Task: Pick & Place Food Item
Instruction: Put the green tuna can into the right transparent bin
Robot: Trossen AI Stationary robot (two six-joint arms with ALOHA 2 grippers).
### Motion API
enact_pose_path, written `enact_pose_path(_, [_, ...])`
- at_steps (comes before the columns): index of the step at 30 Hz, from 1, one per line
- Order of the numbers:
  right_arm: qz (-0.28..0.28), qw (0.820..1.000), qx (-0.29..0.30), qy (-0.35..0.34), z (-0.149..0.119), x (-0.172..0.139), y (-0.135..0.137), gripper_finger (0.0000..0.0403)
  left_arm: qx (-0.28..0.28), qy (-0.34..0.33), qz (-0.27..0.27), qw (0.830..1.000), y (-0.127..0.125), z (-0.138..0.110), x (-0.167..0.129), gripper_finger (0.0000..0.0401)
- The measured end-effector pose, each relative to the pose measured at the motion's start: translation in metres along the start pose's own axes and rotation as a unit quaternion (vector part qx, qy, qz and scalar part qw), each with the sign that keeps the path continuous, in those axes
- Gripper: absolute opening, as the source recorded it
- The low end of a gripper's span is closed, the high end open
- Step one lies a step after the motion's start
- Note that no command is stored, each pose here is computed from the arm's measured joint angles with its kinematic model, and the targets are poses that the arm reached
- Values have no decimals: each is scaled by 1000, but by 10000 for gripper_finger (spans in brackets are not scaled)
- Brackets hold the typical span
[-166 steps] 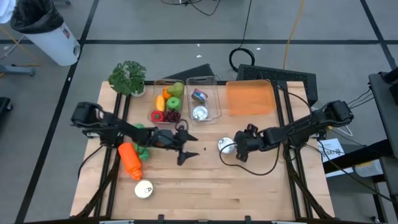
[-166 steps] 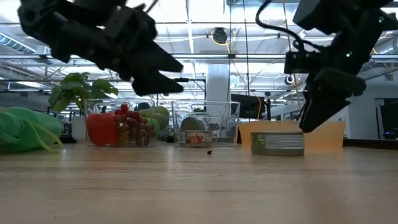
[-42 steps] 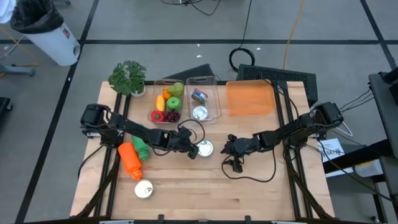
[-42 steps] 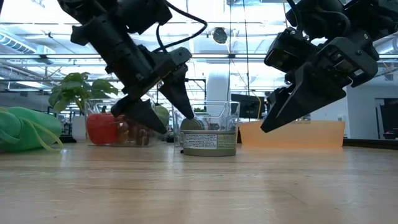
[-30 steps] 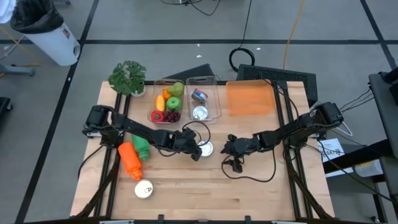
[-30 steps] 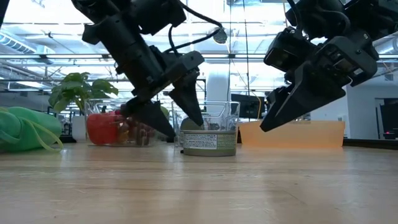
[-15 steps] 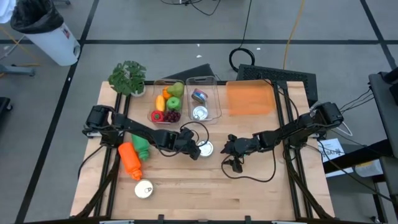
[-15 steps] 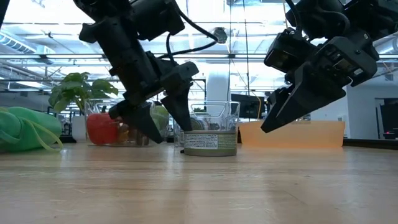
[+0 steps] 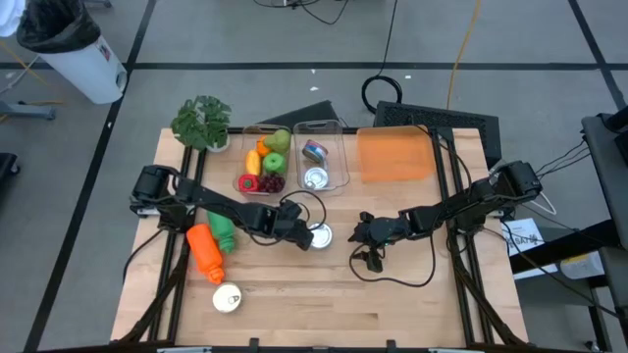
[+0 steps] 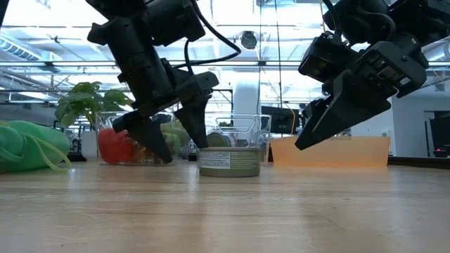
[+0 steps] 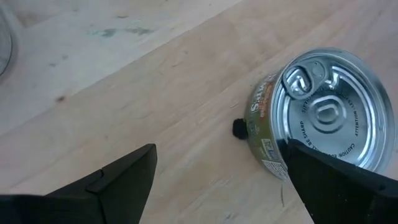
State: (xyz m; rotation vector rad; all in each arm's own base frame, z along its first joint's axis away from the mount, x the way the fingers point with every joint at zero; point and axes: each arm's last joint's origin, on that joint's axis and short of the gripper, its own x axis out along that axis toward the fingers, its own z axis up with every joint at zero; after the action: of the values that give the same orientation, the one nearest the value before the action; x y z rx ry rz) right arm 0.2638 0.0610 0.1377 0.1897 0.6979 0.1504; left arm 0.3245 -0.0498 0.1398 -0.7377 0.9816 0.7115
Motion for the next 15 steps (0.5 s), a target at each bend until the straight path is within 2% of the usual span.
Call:
enact_pose_path(12, [0,1000,0,0,0,0,0,247,-14,41,-12,999,2,0,-5,360])
enact_pose_path(15, [0,1000,0,0,0,0,0,247,-6,62,8,998,0,1,-11,360])
